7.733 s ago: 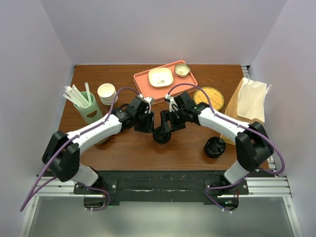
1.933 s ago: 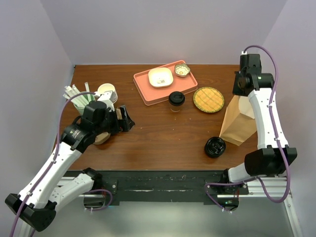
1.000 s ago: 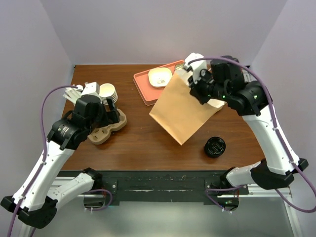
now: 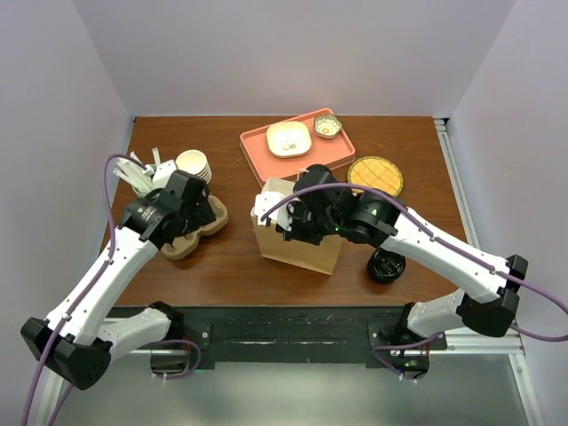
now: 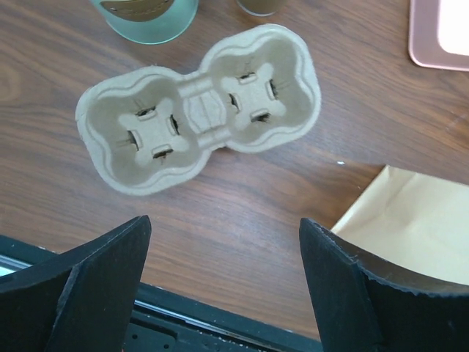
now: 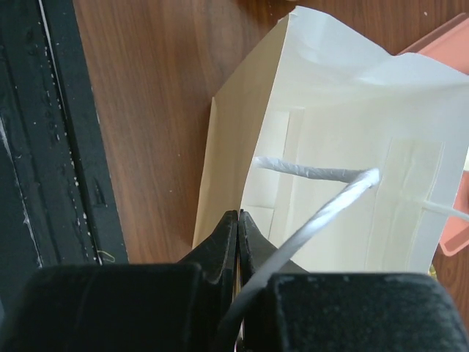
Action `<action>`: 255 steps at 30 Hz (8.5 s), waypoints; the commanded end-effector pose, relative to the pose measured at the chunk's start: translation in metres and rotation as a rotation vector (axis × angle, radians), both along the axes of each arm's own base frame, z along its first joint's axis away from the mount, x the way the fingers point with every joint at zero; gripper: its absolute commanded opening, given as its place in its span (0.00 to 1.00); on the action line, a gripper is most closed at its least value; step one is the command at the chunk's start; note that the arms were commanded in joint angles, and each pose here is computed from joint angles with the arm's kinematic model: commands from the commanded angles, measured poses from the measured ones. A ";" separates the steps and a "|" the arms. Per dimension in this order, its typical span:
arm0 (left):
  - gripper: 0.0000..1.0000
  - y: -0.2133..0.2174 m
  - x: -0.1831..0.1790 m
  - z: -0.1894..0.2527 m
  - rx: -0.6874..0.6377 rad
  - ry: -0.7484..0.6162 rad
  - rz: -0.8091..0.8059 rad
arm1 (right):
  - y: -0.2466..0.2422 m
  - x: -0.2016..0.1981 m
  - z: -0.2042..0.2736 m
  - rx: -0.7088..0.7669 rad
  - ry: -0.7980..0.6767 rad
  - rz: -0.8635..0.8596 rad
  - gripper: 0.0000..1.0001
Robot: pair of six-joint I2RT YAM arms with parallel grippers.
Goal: Pack the takeout coffee
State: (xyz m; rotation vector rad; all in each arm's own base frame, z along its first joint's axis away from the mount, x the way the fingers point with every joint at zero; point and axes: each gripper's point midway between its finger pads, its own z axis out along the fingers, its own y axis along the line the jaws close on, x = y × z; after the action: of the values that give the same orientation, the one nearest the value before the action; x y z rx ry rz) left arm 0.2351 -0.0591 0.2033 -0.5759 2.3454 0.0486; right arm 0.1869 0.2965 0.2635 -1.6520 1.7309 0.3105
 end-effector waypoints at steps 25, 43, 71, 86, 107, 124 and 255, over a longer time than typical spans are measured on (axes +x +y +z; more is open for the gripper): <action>0.79 0.019 0.029 0.025 0.055 -0.058 0.172 | 0.004 -0.036 0.124 0.447 0.060 -0.038 0.69; 0.68 0.009 0.046 -0.047 0.061 0.197 0.181 | -0.091 -0.010 0.217 0.959 0.004 -0.620 0.69; 0.64 0.037 0.078 -0.111 0.034 0.243 0.211 | -0.076 -0.002 0.195 0.828 -0.051 -0.571 0.71; 0.60 0.040 0.072 -0.132 0.052 0.289 0.211 | -0.064 0.005 0.191 0.817 -0.054 -0.566 0.71; 0.39 0.044 0.082 -0.107 0.085 0.254 0.193 | -0.055 0.007 0.179 0.800 -0.028 -0.567 0.72; 0.57 0.036 0.076 -0.118 0.064 0.326 0.155 | -0.056 0.004 0.179 0.806 -0.023 -0.556 0.72; 0.36 0.041 0.055 -0.095 0.101 0.321 0.034 | -0.053 -0.001 0.176 0.838 0.024 -0.550 0.72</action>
State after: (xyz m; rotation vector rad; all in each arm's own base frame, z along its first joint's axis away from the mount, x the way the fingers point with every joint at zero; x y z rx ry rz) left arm 0.2790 -0.0226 0.0841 -0.6585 2.6921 0.3079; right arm 0.1891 0.2436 0.4251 -0.5874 1.6988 0.6188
